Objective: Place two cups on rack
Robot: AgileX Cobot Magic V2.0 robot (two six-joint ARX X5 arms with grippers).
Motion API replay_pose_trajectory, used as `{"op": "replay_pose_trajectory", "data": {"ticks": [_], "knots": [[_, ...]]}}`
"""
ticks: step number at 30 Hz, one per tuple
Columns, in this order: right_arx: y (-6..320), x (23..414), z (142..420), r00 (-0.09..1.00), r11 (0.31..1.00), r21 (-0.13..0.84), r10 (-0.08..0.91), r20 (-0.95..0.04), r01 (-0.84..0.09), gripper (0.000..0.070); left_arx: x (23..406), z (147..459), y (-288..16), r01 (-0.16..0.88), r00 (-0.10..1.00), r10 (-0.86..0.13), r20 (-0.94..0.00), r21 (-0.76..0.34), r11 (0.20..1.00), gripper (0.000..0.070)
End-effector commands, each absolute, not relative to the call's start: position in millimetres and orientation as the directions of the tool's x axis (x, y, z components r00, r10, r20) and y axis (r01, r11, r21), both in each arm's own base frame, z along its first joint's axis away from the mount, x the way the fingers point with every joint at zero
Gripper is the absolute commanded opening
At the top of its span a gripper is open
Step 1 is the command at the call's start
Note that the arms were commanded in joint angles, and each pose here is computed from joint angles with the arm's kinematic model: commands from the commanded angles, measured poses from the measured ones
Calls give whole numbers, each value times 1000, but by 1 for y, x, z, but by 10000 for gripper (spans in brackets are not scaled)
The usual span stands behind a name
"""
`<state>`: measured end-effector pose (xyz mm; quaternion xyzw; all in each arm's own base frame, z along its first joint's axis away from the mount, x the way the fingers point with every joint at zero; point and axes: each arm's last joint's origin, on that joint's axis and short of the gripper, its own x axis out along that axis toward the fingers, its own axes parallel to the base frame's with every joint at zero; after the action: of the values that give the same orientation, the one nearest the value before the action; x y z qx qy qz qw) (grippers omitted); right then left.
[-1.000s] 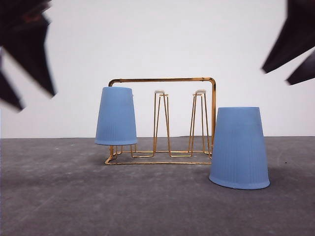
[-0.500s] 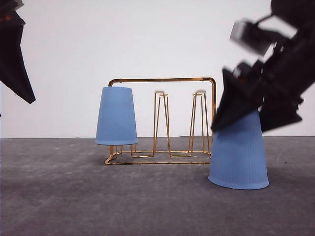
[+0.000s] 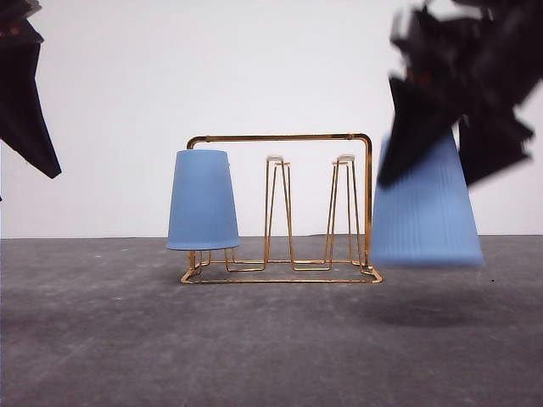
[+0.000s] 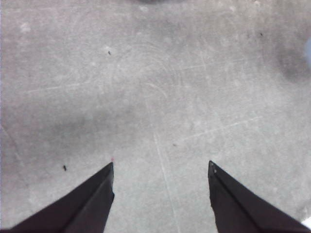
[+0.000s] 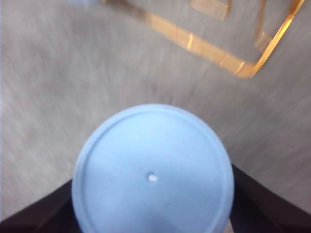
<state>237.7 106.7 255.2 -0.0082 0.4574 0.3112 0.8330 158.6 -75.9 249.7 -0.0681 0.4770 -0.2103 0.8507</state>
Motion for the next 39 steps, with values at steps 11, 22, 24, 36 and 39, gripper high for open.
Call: {"op": "replay_pose_trajectory", "data": {"ticks": [11,22,24,36,39], "knots": [[119,267,338,666,825,116,522,-533,-554,309,160,251,-77,295,466,-427,-775,-318,901,348],[135,308,300,662,835,105,498,-560,-540,309,160,251,-77,295,466,-426,-775,-318,901,348],[138,315,288,642,836,112,491,-589,-537,310,160,251,-77,295,466,-426,-775,-318,901,348],[146,336,241,561,842,135,458,-689,-522,541,160,251,-77,293,463,-425,-778,-318,901,348],[146,335,244,564,843,139,460,-686,-519,608,160,251,-77,293,463,-425,-778,-318,901,348]]}}
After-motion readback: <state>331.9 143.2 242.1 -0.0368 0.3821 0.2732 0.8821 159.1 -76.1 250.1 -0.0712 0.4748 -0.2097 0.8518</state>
